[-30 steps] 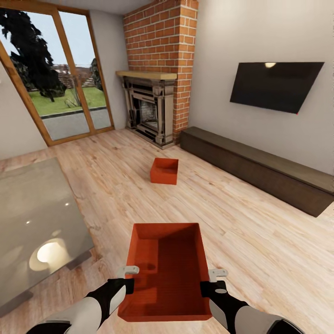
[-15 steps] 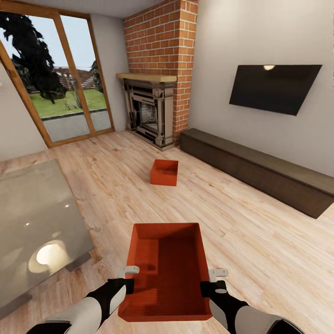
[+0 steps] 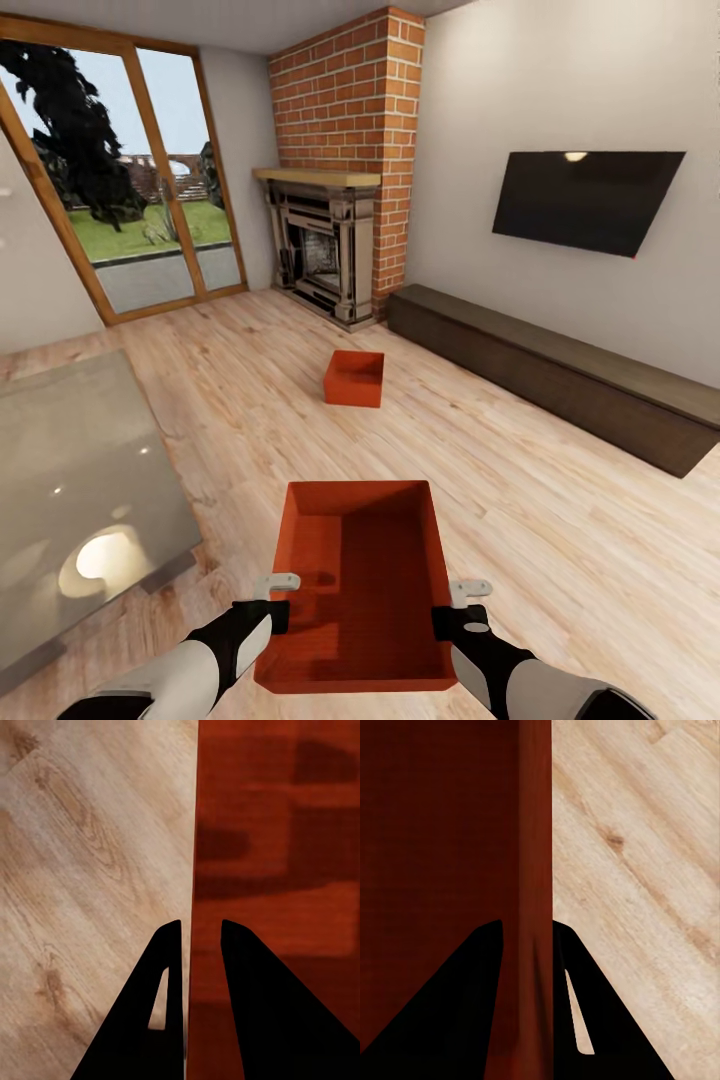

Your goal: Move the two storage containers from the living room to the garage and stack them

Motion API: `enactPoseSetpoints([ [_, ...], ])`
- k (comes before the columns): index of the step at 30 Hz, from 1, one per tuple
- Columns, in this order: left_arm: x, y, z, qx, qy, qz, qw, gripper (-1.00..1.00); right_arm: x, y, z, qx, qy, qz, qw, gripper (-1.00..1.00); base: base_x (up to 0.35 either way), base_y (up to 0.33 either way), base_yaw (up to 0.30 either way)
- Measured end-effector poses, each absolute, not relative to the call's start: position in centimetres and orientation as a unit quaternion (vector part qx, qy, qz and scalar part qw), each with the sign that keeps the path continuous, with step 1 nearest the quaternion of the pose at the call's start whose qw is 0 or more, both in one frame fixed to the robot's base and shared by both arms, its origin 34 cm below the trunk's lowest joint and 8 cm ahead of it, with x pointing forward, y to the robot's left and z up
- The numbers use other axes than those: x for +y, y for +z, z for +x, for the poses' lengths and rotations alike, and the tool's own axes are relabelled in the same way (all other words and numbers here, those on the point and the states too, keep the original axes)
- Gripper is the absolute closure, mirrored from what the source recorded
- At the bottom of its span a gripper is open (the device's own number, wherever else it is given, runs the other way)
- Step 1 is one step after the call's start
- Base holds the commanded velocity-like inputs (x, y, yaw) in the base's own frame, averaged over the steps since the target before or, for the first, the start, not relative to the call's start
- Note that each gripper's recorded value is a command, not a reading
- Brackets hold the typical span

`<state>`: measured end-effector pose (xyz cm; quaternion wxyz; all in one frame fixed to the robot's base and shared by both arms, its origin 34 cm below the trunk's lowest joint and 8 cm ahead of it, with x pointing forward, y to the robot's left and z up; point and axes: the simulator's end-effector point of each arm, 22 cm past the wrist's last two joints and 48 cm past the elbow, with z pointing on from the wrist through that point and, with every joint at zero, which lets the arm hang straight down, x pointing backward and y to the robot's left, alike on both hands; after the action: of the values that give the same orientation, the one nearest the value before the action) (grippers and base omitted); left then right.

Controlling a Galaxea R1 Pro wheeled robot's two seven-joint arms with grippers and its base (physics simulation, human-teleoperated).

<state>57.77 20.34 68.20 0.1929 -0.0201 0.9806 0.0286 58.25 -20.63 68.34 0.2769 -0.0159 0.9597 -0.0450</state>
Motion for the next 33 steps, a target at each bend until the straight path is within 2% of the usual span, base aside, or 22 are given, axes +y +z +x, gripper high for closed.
enactPoseSetpoints([
  [33, 20.4, 70.5, 59.2, 0.975, 0.028, -0.021, 0.218, 1.0, -20.6, 70.7, 59.7, 0.952, -0.046, -0.015, 0.301, 1.0, 0.0, 0.0, 0.0],
])
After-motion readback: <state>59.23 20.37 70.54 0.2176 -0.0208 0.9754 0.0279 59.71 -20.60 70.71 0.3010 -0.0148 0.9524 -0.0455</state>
